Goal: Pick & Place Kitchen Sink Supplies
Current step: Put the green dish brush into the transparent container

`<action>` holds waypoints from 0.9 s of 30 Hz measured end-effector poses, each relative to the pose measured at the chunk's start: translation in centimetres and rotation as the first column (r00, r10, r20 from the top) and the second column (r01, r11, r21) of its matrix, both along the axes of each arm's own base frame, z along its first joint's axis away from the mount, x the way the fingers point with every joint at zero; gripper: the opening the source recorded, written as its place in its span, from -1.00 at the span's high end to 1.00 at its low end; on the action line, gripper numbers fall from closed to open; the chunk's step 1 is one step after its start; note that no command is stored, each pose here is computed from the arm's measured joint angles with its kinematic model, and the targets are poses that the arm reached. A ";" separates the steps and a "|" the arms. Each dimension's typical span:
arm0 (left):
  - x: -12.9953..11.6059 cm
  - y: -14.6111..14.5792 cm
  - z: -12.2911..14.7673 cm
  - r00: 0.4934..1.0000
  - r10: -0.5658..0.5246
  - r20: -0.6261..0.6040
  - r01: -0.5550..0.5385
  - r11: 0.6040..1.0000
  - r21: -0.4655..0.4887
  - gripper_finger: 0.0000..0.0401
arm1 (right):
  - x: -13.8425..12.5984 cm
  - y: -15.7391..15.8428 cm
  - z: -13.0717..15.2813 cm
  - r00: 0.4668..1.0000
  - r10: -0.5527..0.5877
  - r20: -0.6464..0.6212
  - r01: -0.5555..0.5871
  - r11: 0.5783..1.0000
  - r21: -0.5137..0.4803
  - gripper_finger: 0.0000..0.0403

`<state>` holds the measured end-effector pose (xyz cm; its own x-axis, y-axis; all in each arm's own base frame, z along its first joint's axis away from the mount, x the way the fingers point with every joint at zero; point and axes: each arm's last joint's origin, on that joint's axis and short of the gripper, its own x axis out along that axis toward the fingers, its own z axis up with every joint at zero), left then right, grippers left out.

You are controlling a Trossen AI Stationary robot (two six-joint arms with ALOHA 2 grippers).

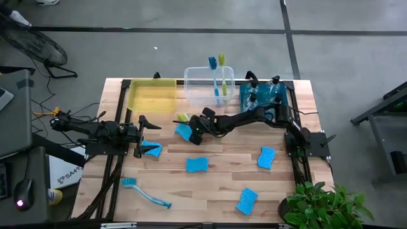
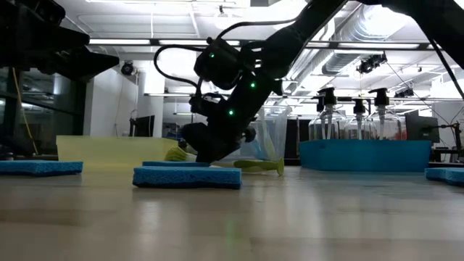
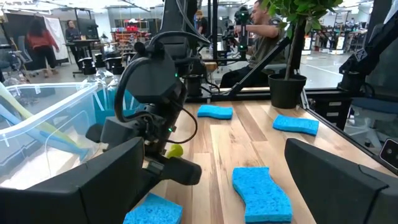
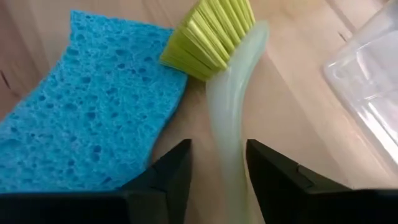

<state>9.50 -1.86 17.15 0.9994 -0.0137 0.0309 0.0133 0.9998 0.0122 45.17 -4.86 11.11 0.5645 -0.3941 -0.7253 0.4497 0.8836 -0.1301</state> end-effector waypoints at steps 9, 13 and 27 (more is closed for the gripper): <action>0.0 0.0 0.0 1.000 0.000 0.000 0.000 1.000 0.000 -0.90 | 0.1 0.5 -0.1 1.000 0.013 0.009 -0.013 1.000 0.008 0.76; 0.0 0.0 0.0 1.000 0.000 0.000 0.000 1.000 0.000 -0.90 | 0.1 0.8 -0.1 1.000 0.020 0.013 -0.021 0.999 0.027 0.82; 0.0 0.0 0.0 1.000 0.000 0.000 0.000 1.000 0.000 -0.90 | -0.2 5.9 4.4 0.995 0.070 0.065 -0.056 0.979 -0.196 0.82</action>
